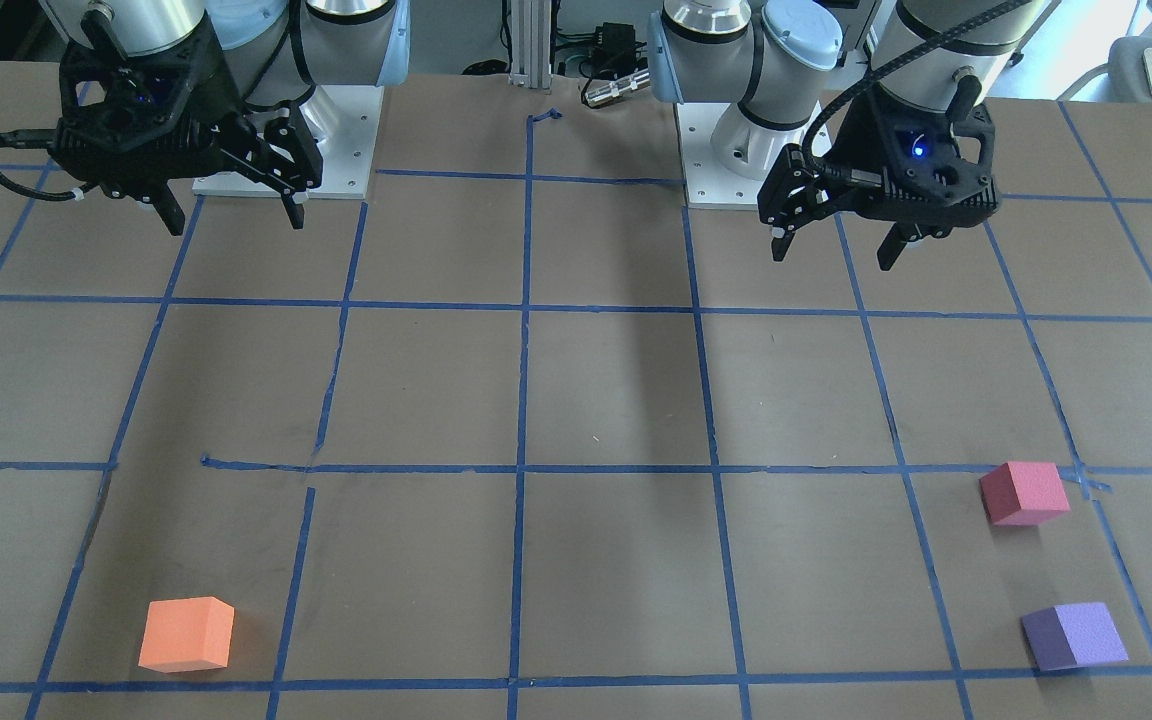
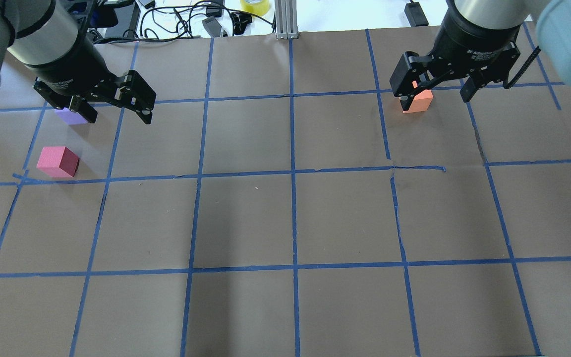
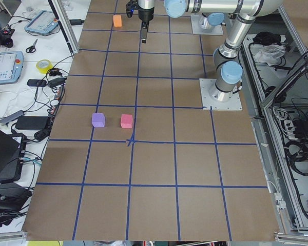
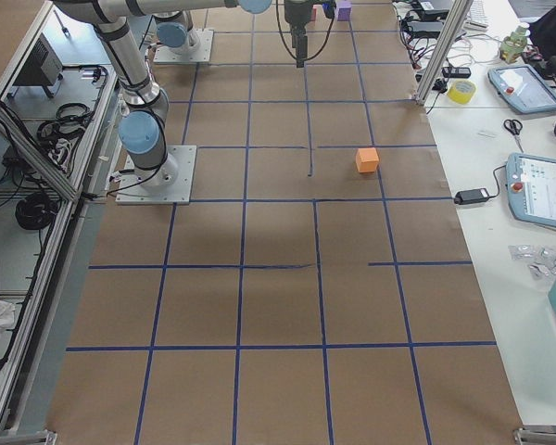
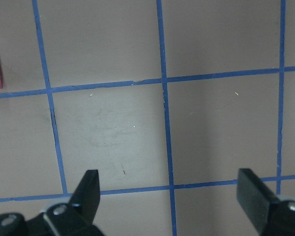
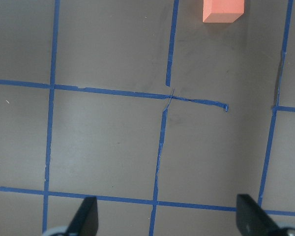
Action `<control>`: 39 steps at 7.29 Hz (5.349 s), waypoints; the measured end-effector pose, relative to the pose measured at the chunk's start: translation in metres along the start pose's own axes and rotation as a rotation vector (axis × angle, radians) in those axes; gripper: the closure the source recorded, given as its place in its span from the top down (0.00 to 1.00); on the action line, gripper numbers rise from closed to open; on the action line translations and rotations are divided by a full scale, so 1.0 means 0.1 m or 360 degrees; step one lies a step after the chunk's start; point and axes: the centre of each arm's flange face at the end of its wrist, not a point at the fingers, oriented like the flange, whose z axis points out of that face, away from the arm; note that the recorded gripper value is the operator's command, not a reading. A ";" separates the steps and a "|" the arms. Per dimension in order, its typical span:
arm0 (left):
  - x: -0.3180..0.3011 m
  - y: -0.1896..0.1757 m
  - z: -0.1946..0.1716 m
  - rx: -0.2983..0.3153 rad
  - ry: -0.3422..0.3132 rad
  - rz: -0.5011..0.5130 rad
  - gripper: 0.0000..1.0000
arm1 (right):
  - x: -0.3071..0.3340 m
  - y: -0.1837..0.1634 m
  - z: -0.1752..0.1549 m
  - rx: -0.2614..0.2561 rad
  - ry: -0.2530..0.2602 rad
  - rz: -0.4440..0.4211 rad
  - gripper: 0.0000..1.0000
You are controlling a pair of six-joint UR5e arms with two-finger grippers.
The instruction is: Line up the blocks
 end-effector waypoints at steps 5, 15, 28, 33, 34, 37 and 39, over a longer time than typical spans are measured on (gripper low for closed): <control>-0.02 0.01 -0.02 0.0004 -0.0002 -0.0003 1.00 | 0.02 -0.01 0.03 -0.0004 0.0001 0.0005 1.00; -0.01 0.04 -0.02 -0.0004 -0.0008 0.0018 1.00 | 0.11 -0.06 0.08 -0.0006 0.0014 0.0053 1.00; -0.02 0.00 0.02 -0.0010 -0.0003 0.0021 1.00 | 1.01 -1.33 1.58 0.0097 0.0038 0.0118 1.00; -0.03 -0.01 0.01 0.0001 0.0004 0.0010 1.00 | 1.12 -1.85 2.74 0.0160 0.0061 0.0029 1.00; -0.03 -0.01 0.01 0.0003 0.0006 0.0009 1.00 | 1.14 -1.88 2.88 0.0151 0.0060 0.0025 1.00; -0.03 -0.01 0.02 0.0000 0.0003 0.0011 1.00 | 1.17 -1.96 3.11 0.0184 0.0073 0.0018 1.00; -0.03 -0.01 0.02 0.0000 -0.0001 0.0012 1.00 | 1.18 -1.99 3.14 0.0207 0.0085 0.0001 1.00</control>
